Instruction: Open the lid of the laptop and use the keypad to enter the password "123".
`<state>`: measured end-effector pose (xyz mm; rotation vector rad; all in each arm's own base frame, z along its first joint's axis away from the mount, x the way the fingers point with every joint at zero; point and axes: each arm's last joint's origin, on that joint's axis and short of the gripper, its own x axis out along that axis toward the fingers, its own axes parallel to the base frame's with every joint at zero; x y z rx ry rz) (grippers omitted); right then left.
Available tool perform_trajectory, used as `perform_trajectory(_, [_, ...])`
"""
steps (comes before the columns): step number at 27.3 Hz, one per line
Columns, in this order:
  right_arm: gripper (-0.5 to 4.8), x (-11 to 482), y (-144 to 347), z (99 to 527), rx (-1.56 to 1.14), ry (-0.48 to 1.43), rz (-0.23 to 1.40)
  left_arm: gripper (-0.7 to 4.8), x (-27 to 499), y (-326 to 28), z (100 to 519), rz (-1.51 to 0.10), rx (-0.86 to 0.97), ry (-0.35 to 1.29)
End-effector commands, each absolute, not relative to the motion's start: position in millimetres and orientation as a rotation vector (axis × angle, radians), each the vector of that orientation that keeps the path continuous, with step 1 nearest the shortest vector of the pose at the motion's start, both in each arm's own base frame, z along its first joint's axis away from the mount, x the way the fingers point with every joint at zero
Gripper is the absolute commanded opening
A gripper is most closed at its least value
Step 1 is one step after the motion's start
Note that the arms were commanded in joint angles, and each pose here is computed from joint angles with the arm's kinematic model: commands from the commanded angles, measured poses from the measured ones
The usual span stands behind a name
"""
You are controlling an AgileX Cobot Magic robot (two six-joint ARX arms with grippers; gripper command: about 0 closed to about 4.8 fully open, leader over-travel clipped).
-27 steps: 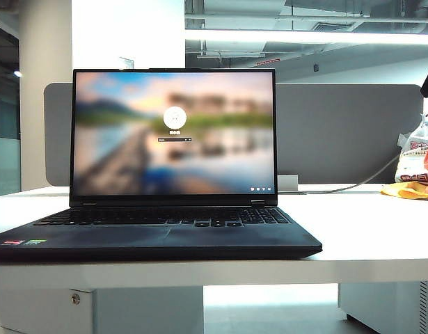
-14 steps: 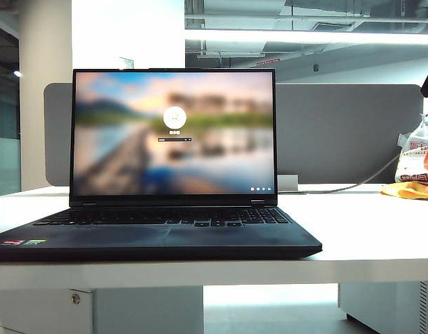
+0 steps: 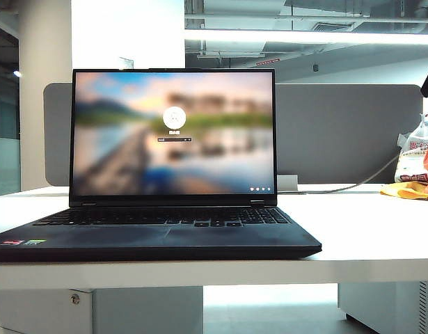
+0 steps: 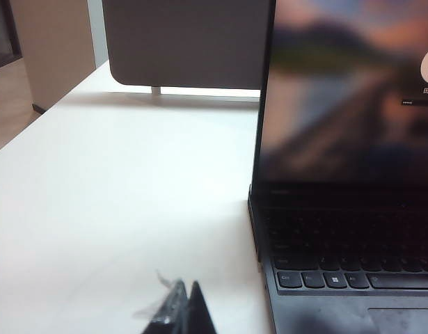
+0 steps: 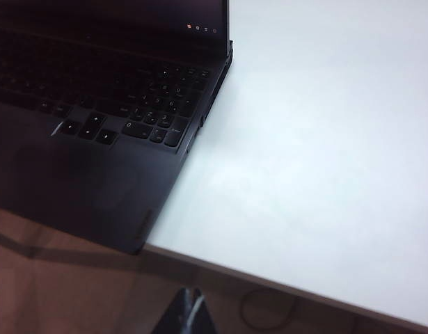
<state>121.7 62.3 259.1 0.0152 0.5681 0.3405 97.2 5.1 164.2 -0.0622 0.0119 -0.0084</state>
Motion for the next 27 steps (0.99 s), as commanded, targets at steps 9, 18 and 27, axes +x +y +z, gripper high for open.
perform_trajectory(9, [0.0,119,11,267,0.163,0.177,-0.024,-0.06,97,5,165,-0.016,-0.063,0.003])
perform_trajectory(18, [-0.01,94,0,218,0.179,-0.006,-0.111,-0.06,97,5,165,-0.015,-0.063,0.004])
perform_trajectory(27, [-0.01,91,0,186,0.18,-0.017,-0.107,-0.06,97,5,165,-0.016,-0.063,0.003])
